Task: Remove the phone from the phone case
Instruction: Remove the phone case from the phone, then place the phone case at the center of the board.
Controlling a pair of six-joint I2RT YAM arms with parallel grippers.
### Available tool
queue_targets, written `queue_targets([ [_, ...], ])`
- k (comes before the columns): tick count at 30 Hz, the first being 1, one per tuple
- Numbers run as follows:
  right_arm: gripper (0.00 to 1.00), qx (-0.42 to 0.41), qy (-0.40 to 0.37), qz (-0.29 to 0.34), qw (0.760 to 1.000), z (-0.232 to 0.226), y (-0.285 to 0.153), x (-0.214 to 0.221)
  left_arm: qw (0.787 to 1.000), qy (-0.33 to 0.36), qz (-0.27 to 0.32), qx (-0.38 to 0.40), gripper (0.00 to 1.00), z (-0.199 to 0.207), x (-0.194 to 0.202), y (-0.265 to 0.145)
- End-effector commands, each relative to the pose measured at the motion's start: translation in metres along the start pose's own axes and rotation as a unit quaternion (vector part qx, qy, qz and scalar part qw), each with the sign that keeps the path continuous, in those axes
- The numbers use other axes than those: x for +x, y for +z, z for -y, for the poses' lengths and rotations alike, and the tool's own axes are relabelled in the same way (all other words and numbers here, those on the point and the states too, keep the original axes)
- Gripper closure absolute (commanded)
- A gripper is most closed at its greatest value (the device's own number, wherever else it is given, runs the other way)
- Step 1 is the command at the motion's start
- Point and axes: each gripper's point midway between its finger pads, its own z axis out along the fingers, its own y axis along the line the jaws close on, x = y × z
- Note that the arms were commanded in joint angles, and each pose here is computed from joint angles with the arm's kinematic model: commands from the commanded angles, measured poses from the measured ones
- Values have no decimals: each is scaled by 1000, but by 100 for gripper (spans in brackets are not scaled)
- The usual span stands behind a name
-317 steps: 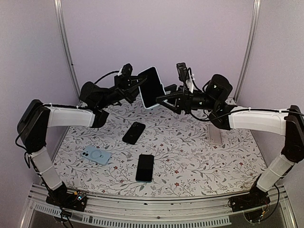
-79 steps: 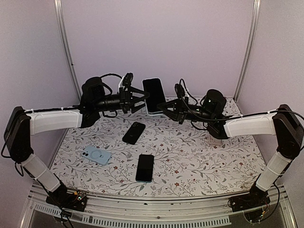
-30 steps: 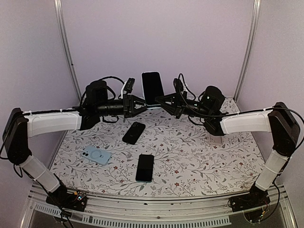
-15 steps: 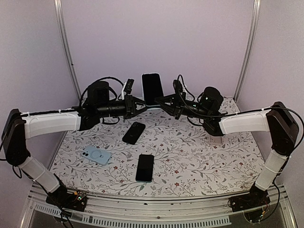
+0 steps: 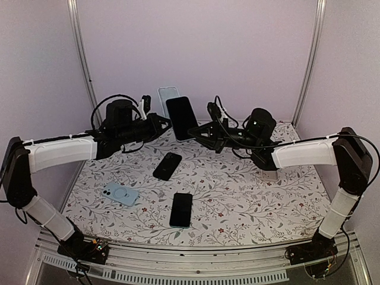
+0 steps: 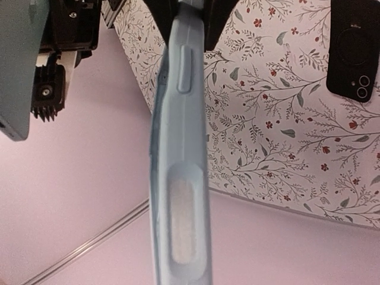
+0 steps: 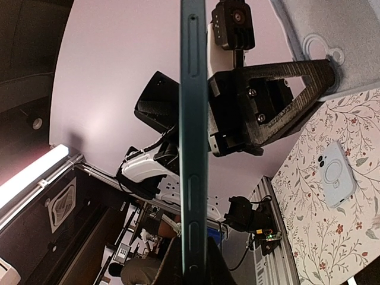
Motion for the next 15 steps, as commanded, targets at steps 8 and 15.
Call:
queue_targets([
  [8, 100, 40, -28, 14, 999, 8, -17, 3, 997, 15, 66, -32, 100, -5, -42, -38],
  [15, 100, 139, 3, 46, 989, 51, -55, 22, 996, 24, 74, -33, 100, -4, -45, -62],
])
